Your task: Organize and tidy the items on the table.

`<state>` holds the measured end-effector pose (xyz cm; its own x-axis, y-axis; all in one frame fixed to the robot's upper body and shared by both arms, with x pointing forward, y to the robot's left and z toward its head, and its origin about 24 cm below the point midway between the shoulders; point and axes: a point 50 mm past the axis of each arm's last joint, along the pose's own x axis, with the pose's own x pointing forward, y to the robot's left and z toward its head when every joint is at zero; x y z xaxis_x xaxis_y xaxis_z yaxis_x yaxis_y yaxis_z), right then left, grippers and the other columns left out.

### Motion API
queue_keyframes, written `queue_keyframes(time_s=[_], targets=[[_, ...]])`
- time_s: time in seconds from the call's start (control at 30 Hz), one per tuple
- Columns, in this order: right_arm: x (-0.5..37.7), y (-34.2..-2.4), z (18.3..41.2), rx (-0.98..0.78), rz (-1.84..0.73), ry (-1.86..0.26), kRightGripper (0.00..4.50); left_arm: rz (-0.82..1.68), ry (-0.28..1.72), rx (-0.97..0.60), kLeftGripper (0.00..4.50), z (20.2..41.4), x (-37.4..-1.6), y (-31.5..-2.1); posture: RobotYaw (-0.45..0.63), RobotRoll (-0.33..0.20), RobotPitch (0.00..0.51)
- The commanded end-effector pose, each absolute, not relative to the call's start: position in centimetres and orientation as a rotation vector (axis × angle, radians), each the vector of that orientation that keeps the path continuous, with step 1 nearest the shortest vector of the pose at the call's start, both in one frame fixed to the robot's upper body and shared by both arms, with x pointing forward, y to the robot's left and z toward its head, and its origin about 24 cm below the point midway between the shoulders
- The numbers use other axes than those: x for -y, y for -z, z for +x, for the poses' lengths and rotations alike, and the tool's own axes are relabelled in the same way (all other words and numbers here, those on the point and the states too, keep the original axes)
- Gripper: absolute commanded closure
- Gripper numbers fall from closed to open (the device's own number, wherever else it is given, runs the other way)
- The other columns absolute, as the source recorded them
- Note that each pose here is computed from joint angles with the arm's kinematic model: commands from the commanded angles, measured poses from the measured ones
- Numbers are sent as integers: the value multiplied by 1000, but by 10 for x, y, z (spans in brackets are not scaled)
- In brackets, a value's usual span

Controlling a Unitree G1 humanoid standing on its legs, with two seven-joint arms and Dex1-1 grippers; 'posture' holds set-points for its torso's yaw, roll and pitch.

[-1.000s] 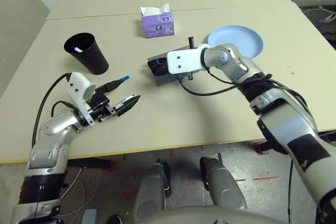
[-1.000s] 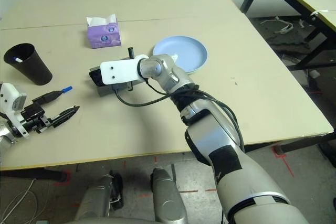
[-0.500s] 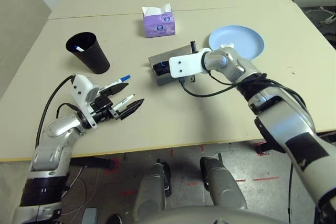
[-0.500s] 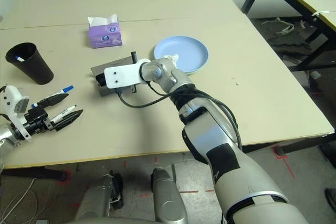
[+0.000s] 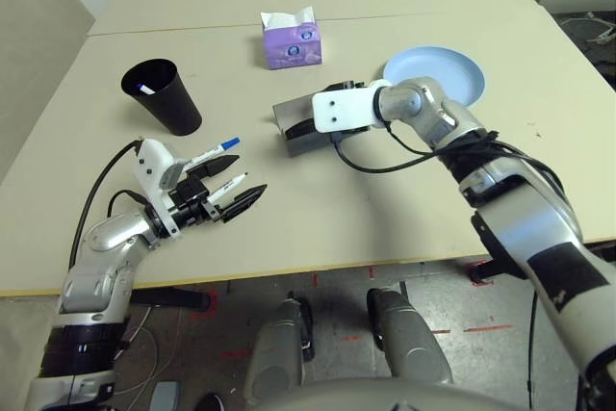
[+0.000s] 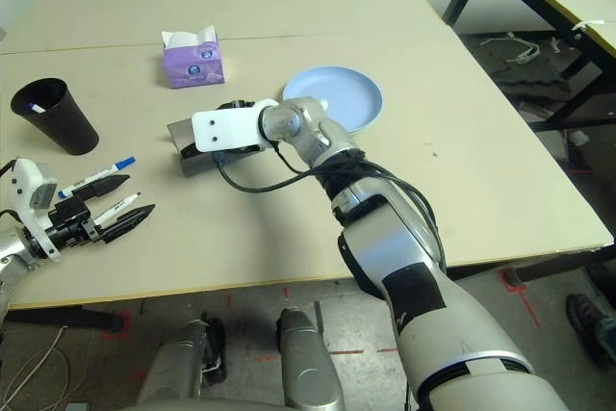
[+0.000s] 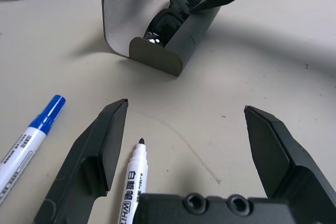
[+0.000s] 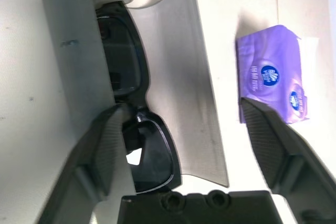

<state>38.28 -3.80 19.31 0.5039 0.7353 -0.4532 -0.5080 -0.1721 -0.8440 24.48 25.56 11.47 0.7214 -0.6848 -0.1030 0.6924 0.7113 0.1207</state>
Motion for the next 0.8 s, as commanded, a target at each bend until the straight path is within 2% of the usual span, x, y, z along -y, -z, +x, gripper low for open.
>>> queue_keyframes(time_s=[0.03,0.23,0.37,0.47,0.6,0.67,0.8], targets=[[43,-215,386,248,-1283,-1083,29,144,768,-78,0,244,-256,-107,-63,0,205],[60,-273,377,304,-885,-1106,29,150,750,-65,0,245,-259,-109,-56,0,204],[103,-283,364,235,-625,-1133,29,150,739,-56,0,245,-262,-111,-60,0,208],[144,-264,354,120,-505,-1116,29,148,738,-56,0,244,-263,-111,-65,0,211],[196,-211,323,-24,-403,-1101,29,146,743,-61,0,243,-264,-110,-84,0,214],[210,-186,307,-47,-335,-1104,29,145,747,-64,0,244,-264,-110,-90,0,214],[219,-157,288,8,-285,-1110,29,144,752,-69,0,245,-264,-109,-99,0,212]])
